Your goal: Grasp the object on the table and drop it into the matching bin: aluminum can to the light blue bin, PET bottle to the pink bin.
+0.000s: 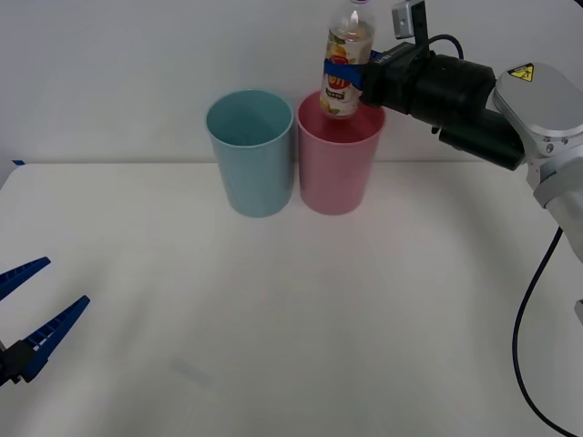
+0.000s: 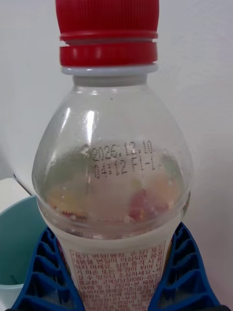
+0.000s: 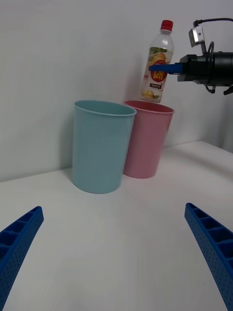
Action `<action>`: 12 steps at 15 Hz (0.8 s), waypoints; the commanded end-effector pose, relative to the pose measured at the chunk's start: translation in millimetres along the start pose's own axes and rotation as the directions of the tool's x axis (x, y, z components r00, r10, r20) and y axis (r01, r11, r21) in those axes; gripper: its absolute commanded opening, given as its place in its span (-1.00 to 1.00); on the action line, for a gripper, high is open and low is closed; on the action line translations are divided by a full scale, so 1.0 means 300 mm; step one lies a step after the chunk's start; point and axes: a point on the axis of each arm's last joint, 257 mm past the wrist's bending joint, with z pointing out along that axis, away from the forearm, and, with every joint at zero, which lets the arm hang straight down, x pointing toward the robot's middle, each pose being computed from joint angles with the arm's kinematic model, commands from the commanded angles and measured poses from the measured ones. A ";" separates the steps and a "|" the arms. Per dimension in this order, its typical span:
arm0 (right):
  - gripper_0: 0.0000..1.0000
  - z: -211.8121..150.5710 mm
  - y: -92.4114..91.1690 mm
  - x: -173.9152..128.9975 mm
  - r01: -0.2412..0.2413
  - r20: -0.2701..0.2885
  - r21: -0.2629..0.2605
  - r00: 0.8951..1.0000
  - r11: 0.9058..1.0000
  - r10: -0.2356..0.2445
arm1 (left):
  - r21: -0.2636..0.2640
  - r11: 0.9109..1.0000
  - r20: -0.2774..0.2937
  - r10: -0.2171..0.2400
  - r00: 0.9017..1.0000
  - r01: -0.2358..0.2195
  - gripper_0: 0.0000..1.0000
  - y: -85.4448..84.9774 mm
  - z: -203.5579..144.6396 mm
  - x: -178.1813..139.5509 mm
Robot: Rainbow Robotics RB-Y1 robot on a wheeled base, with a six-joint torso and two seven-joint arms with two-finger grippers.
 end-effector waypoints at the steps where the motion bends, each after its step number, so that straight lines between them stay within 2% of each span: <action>1: -0.83 0.001 0.000 -0.001 0.002 0.001 0.000 1.000 1.000 -0.002 | 0.000 1.000 0.000 0.000 1.000 0.000 1.00 0.000 0.000 0.000; 2: -0.60 0.000 -0.002 -0.002 0.002 0.002 0.002 1.000 1.000 -0.002 | 0.000 1.000 0.000 0.000 1.000 0.000 1.00 0.000 0.000 0.000; 3: 0.31 0.000 -0.002 -0.002 0.002 0.002 0.002 1.000 1.000 -0.002 | 0.000 1.000 0.000 0.000 1.000 0.000 1.00 0.000 0.000 0.000; 4: 0.99 0.000 -0.002 -0.002 0.002 0.002 0.002 1.000 1.000 -0.002 | 0.000 1.000 0.000 0.000 1.000 0.000 1.00 0.000 0.000 0.000; 8: 1.00 -0.009 0.015 0.007 -0.018 0.008 -0.016 1.000 1.000 0.018 | 0.000 1.000 0.000 0.000 1.000 0.000 1.00 0.000 0.000 0.000; 12: 1.00 -0.074 0.056 -0.002 -0.012 0.046 -0.037 0.999 0.999 0.014 | 0.000 1.000 0.000 0.000 1.000 0.000 1.00 0.000 0.000 0.000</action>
